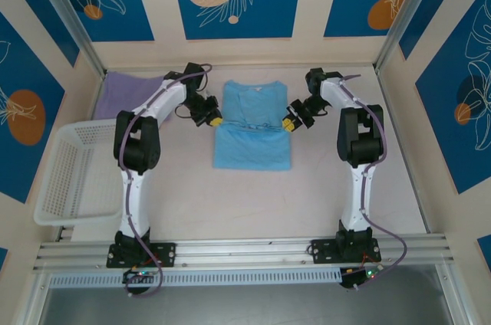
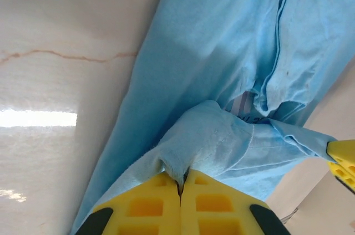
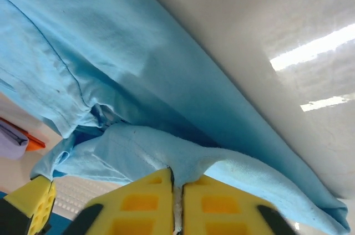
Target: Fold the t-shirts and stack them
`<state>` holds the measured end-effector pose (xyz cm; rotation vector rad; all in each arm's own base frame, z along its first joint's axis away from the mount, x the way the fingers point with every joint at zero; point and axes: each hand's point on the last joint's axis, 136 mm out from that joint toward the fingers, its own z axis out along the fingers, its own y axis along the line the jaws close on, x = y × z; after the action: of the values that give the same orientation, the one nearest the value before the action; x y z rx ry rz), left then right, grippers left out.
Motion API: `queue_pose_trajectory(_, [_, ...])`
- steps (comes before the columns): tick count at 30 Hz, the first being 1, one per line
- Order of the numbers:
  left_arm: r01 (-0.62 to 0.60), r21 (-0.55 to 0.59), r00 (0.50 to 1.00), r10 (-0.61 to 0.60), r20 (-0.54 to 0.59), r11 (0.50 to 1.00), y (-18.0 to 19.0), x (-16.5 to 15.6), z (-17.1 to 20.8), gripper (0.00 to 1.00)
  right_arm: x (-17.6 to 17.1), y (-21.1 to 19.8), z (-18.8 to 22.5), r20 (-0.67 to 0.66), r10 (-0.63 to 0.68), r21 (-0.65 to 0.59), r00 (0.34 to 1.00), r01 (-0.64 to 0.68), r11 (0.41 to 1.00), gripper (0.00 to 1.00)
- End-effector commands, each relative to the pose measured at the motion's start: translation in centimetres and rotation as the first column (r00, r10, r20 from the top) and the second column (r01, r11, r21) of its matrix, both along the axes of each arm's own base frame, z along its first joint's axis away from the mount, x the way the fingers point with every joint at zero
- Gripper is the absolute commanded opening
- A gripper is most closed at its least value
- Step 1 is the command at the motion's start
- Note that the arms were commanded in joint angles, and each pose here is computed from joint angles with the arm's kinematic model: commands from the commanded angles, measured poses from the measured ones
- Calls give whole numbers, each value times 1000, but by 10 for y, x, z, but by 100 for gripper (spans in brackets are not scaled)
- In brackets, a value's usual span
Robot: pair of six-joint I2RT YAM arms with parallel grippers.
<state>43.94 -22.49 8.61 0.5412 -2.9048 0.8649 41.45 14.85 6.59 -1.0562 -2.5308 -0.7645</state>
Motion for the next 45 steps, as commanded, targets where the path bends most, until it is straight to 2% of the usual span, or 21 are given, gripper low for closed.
queue_pose_trajectory(1, [-38, -21, 999, 38, -12, 999, 4, 14, -3, 17, 5, 0, 1, -66, -60, 59, 996, 64, 996, 24])
queue_pose_trajectory(3, [-55, -39, 998, 55, 8, 998, 3, 22, 5, 42, 8, -7, 3, -82, -93, 60, 992, 98, 993, 36])
queue_pose_trajectory(4, [-55, -39, 998, 56, 27, 998, 3, 25, 12, 50, 9, -10, 7, -74, -104, 59, 992, 108, 992, 39])
queue_pose_trajectory(5, [-54, -30, 997, 56, 56, 998, 5, 28, 23, 64, 10, -14, 13, -59, -111, 55, 992, 114, 992, 43])
queue_pose_trajectory(6, [-53, -11, 994, 54, 92, 999, 8, 30, 34, 74, 8, -17, 21, -38, -114, 50, 993, 116, 992, 47])
queue_pose_trajectory(8, [-56, 28, 987, 51, 155, 998, 17, 29, 53, 80, 5, -19, 40, 39, -115, 60, 993, 113, 992, 50])
queue_pose_trajectory(11, [-51, 68, 975, 35, 219, 996, 23, 13, 73, 80, -18, -17, 57, 128, -103, 72, 986, 94, 993, 50])
queue_pose_trajectory(13, [-7, 68, 971, -10, 239, 998, 14, -9, 75, 73, -42, -9, 62, 176, -72, 78, 982, 59, 995, 49])
queue_pose_trajectory(14, [26, 64, 969, -41, 245, 998, 6, -20, 74, 66, -53, -3, 62, 191, -57, 92, 980, 40, 995, 46])
queue_pose_trajectory(16, [104, 53, 963, -113, 244, 993, -12, -46, 67, 43, -73, 11, 58, 217, -22, 125, 976, -5, 992, 39])
queue_pose_trajectory(18, [174, 37, 960, -177, 217, 984, -30, -71, 51, 31, -91, 23, 47, 210, 12, 124, 978, -39, 991, 33])
queue_pose_trajectory(21, [250, 47, 948, -254, 191, 967, -49, -94, 32, 28, -109, 34, 24, 153, 29, 122, 988, -48, 991, 23])
queue_pose_trajectory(24, [307, 106, 932, -322, 168, 946, -57, -104, 5, 27, -117, 45, -1, 101, 50, 126, 994, -63, 990, 21])
queue_pose_trajectory(28, [343, 162, 929, -360, 88, 925, -48, -116, -44, 27, -125, 46, -37, 40, 95, 74, 995, -98, 992, 20])
queue_pose_trajectory(32, [395, 233, 914, -406, 3, 889, -25, -138, -77, 25, -149, 44, -64, -35, 119, 43, 992, -117, 992, 17])
queue_pose_trajectory(37, [431, 243, 901, -427, -73, 869, 2, -184, -85, 25, -186, 53, -68, -51, 202, -4, 978, -202, 979, 17])
queue_pose_trajectory(40, [447, 249, 895, -427, -130, 859, 20, -221, -82, 25, -212, 56, -66, -54, 255, -42, 965, -258, 965, 18])
queue_pose_trajectory(45, [433, 222, 898, -398, -186, 874, 39, -277, -77, 27, -250, 61, -61, -64, 342, -81, 938, -346, 935, 18])
